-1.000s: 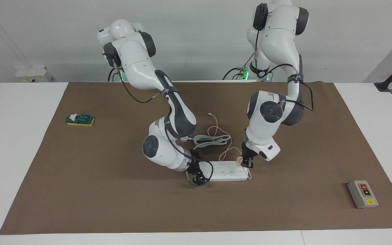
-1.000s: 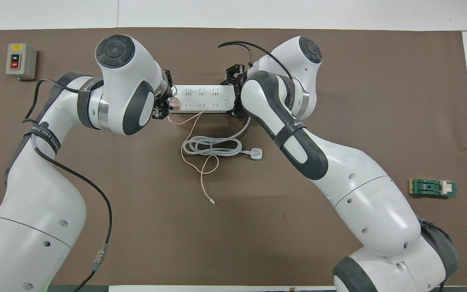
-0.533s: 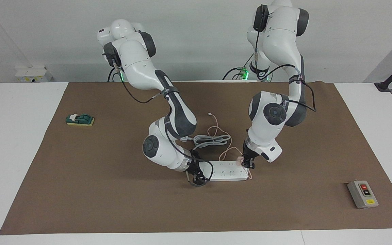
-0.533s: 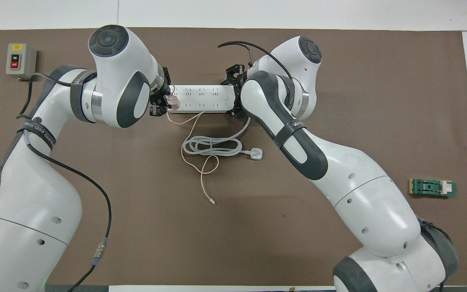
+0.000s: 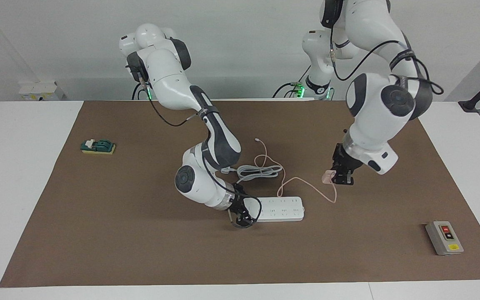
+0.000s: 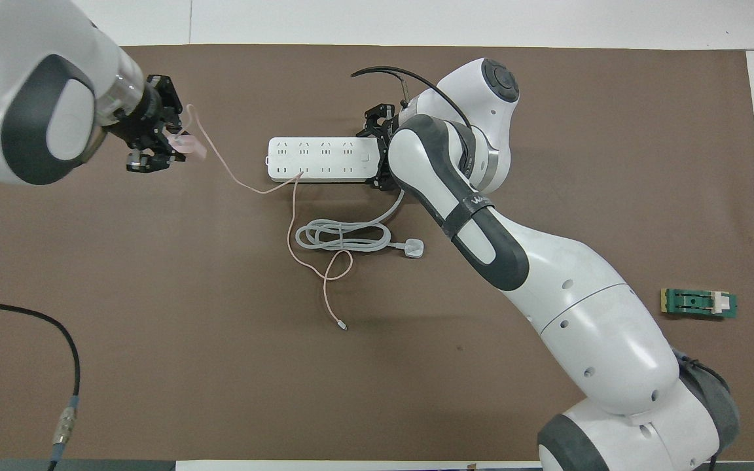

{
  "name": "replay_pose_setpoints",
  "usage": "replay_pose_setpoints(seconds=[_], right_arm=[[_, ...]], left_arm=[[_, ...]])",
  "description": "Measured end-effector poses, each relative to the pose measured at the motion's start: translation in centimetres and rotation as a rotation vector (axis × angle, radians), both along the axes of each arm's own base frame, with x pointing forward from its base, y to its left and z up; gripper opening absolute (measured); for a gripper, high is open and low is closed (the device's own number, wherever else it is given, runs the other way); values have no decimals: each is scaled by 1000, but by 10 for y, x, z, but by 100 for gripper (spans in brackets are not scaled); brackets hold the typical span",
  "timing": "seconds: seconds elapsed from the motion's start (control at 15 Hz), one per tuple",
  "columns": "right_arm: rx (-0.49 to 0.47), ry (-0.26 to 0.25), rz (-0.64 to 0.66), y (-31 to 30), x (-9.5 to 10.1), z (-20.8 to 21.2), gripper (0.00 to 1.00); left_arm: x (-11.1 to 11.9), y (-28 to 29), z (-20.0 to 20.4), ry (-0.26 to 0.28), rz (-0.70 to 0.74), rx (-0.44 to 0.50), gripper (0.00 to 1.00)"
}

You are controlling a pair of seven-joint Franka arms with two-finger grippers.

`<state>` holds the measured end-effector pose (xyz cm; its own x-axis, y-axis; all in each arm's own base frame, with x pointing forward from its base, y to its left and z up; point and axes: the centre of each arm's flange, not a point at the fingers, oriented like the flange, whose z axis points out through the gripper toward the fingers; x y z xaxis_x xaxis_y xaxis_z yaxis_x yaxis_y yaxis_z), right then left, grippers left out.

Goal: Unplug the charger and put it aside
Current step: 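Pull the pink charger out of the strip with the left gripper, then set the charger down beside the strip while the right gripper withdraws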

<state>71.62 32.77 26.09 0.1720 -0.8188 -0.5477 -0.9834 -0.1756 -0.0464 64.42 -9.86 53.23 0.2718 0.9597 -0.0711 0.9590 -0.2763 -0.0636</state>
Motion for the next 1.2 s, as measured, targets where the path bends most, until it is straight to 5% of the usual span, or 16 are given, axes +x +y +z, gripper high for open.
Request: replay_pose_setpoints(seconds=[0.13,0.33,0.8,1.07,1.2], right_arm=[[-8,-10,6,2,0,5,100],[4,-40,28,4,0,48,100],[-99,-50,141,-42,-14,168,100],[-178,-109,251,-72,-31,233,100],[-198,-139,316,-97,-38,264,100]], left_arm=[[-7,92,18,11,-94,-22,32],[-13,155,18,10,-189,-34,32],[-30,186,-18,-5,-279,-38,32],[-42,185,-52,-88,-291,-17,32],[-51,180,-65,-87,-295,-20,37]])
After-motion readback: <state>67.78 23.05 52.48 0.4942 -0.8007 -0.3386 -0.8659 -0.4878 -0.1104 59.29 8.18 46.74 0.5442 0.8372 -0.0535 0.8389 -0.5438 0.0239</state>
